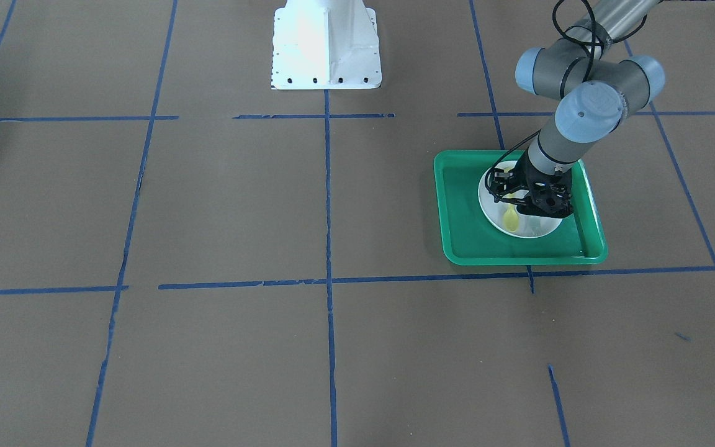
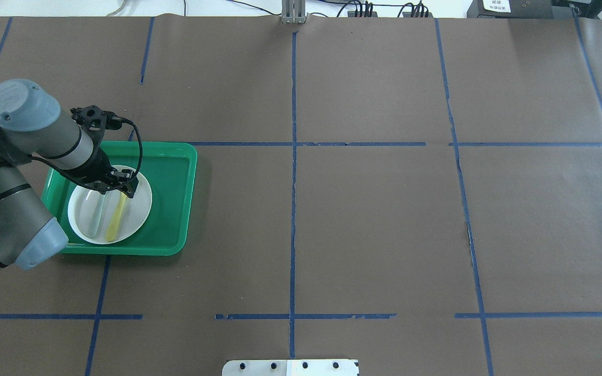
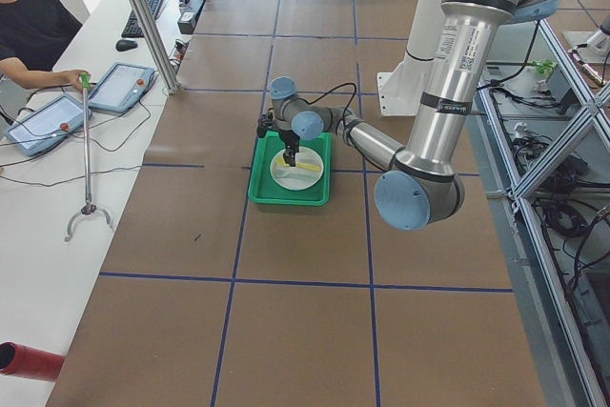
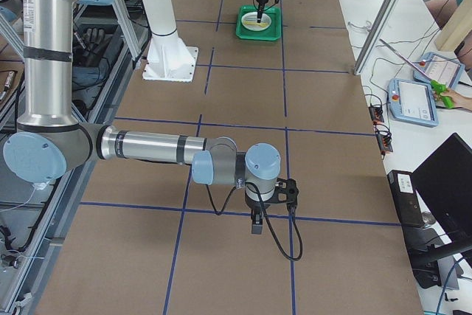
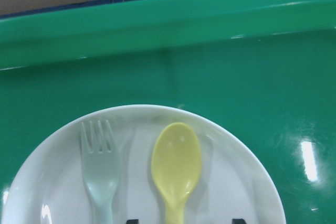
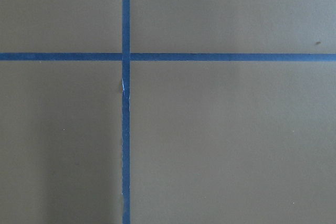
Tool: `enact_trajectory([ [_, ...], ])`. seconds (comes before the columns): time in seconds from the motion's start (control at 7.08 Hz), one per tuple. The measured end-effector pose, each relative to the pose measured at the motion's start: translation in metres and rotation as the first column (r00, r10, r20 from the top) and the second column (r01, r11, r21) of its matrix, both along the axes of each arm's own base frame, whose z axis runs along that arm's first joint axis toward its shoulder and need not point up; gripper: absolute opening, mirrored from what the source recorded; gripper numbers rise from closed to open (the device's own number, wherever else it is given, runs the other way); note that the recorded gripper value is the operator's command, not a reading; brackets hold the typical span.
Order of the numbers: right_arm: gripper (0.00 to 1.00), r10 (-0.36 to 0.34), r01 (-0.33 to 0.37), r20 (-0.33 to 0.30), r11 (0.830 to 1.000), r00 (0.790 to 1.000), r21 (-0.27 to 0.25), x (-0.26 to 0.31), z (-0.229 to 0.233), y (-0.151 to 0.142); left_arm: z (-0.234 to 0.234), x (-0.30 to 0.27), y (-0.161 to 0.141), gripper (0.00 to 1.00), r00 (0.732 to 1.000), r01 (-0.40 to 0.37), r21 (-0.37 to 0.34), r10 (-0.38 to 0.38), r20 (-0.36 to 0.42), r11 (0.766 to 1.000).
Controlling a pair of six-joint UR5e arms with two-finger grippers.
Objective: Place spoon
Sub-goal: 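Move the left gripper over the yellow spoon on the white plate, then lower the left gripper and close it on the yellow spoon's handle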
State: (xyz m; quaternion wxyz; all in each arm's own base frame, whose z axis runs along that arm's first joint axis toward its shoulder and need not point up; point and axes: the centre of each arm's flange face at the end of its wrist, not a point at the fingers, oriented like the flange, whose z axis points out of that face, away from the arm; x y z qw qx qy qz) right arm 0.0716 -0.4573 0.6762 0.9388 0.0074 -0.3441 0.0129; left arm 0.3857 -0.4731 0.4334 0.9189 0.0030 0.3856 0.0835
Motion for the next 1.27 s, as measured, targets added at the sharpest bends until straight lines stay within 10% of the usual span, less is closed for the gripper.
enact_trajectory([
  [0.99,1.0,0.0,0.0,-0.001,1.0,1.0,-0.001,0.0,0.0,0.0,0.013,0.004,-0.001,0.63,0.999,-0.038,0.027,0.037,0.015,0.999],
  [1.27,1.0,0.0,0.0,-0.001,1.0,1.0,0.0,0.0,0.0,0.0,0.016,0.005,-0.001,0.47,0.999,-0.039,0.021,0.038,0.019,0.999],
])
